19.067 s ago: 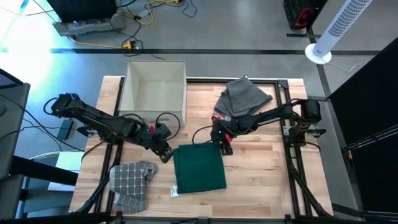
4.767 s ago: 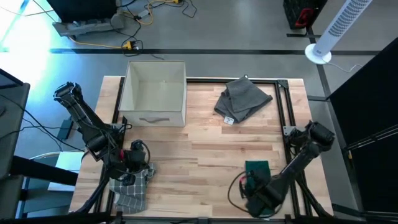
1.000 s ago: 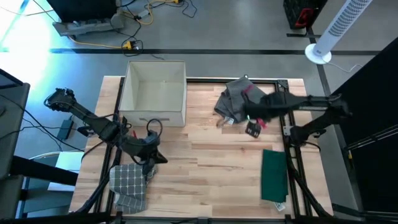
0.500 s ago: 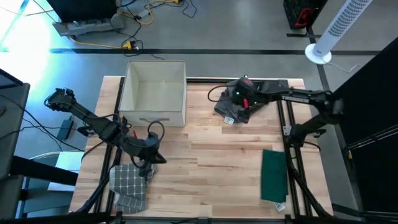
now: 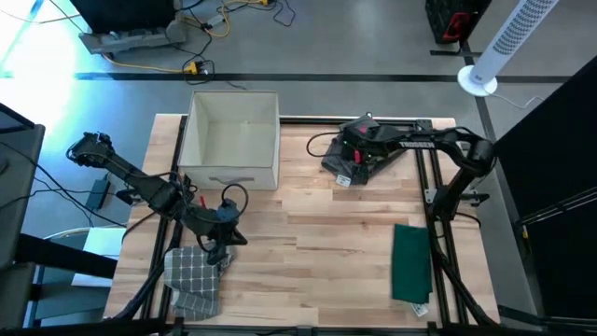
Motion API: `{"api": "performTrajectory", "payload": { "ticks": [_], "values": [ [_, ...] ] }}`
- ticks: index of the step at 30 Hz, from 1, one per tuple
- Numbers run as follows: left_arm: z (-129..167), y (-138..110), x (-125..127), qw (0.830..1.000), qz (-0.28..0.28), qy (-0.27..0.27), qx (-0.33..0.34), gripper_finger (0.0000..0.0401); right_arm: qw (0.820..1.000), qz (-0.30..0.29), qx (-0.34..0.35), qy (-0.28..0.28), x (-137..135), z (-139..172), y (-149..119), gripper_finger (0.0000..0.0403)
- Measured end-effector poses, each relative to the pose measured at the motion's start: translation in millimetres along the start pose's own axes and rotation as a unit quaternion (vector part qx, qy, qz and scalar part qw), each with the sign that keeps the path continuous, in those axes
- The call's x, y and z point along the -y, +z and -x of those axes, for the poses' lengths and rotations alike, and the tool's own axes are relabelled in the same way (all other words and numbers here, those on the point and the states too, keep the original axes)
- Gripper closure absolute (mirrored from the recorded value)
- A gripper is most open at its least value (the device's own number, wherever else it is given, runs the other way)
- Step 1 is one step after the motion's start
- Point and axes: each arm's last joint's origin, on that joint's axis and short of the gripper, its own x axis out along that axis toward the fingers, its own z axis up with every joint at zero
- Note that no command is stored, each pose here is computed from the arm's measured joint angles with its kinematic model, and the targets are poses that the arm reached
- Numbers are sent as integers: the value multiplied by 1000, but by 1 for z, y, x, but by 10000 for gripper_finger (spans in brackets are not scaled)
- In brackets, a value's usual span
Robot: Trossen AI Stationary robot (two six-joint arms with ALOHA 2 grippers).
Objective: Fold towel
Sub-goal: Fold the gray towel
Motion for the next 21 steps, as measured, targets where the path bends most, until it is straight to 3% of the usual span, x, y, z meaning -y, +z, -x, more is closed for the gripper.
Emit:
{"api": "performTrajectory", "payload": {
  "ticks": [8,15,21],
  "values": [
    [0,0,0,1000,3,4,1,401,999,-24,15,-24,1,-2,4,261],
    [0,0,0,1000,4,4,1,401,999,-2,41,-23,2,-3,10,268],
    [0,0,0,1000,8,4,1,401,1000,19,15,4,-3,-3,5,264]
  ]
}}
